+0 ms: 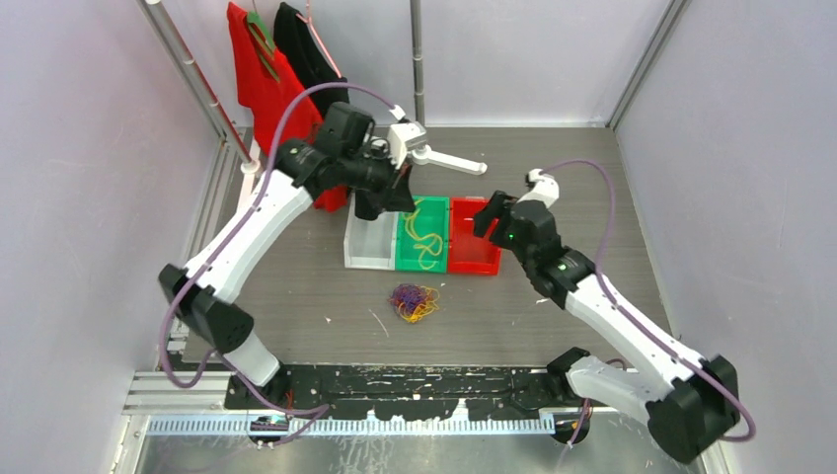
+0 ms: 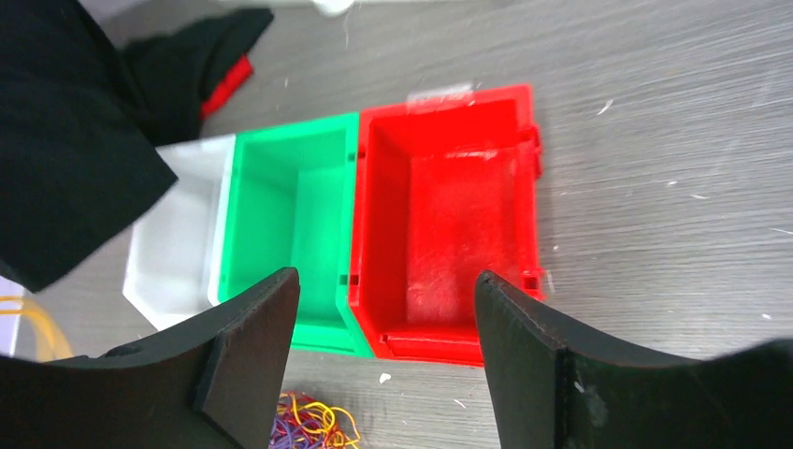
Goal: Untangle the cables
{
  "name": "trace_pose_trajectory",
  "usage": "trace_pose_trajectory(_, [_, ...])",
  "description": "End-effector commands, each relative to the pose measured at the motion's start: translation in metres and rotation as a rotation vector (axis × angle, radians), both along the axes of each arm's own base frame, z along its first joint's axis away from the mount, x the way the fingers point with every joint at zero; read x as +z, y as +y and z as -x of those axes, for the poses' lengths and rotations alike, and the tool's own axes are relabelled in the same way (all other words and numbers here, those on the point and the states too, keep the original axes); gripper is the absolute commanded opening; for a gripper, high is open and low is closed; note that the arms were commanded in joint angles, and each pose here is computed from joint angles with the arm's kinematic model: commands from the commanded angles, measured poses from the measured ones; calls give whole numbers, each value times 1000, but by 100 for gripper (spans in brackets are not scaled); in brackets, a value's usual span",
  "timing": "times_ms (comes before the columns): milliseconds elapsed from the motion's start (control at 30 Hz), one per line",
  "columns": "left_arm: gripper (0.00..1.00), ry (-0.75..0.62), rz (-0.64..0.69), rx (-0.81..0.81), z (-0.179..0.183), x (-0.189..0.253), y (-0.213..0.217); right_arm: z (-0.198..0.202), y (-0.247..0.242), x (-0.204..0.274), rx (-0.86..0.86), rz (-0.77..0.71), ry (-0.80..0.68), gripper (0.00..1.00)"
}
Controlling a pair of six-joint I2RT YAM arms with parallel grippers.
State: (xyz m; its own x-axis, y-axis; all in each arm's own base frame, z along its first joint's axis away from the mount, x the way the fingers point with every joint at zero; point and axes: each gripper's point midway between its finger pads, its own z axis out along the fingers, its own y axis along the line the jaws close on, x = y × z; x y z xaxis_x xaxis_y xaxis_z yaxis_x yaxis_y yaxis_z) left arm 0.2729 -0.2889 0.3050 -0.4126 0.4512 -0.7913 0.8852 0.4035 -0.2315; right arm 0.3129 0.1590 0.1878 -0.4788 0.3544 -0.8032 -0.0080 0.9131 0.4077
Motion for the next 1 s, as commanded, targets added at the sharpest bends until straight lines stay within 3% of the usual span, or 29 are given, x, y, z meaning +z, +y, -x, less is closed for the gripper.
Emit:
trace_pose_trajectory(0, [0, 10, 85, -88, -3, 14, -44, 8, -45, 19, -201, -2, -36, 72])
trace_pose_trajectory(167, [0, 2, 94, -112, -15, 4, -76, 18, -73, 33, -315, 10, -63, 69])
trace_pose_trajectory(367, [0, -120, 97, -73, -52, -11, -107, 22, -82, 39, -352, 0, -85, 66])
trace_pose_trajectory(600, [0, -106, 66, -13, -77, -59, -128, 23, -78, 23, -347, -15, -62, 64])
trace_pose_trajectory(733, [0, -88, -27, 2, -79, -99, -130, 24, -78, 19, -345, -19, -59, 64])
trace_pose_trajectory(767, [6, -83, -52, 3, -79, -105, -129, 24, -79, 19, -346, -19, -59, 64])
trace_pose_trajectory(833, [41, -39, -98, -14, -74, -114, -126, 25, -79, 19, -345, -19, -62, 64])
trace_pose_trajectory(867, [51, -23, -114, -37, -70, -113, -123, 25, -79, 21, -342, -20, -64, 65])
trace_pose_trajectory(967, [57, 40, -118, -85, -53, -98, -112, 24, -77, 23, -332, -20, -68, 65])
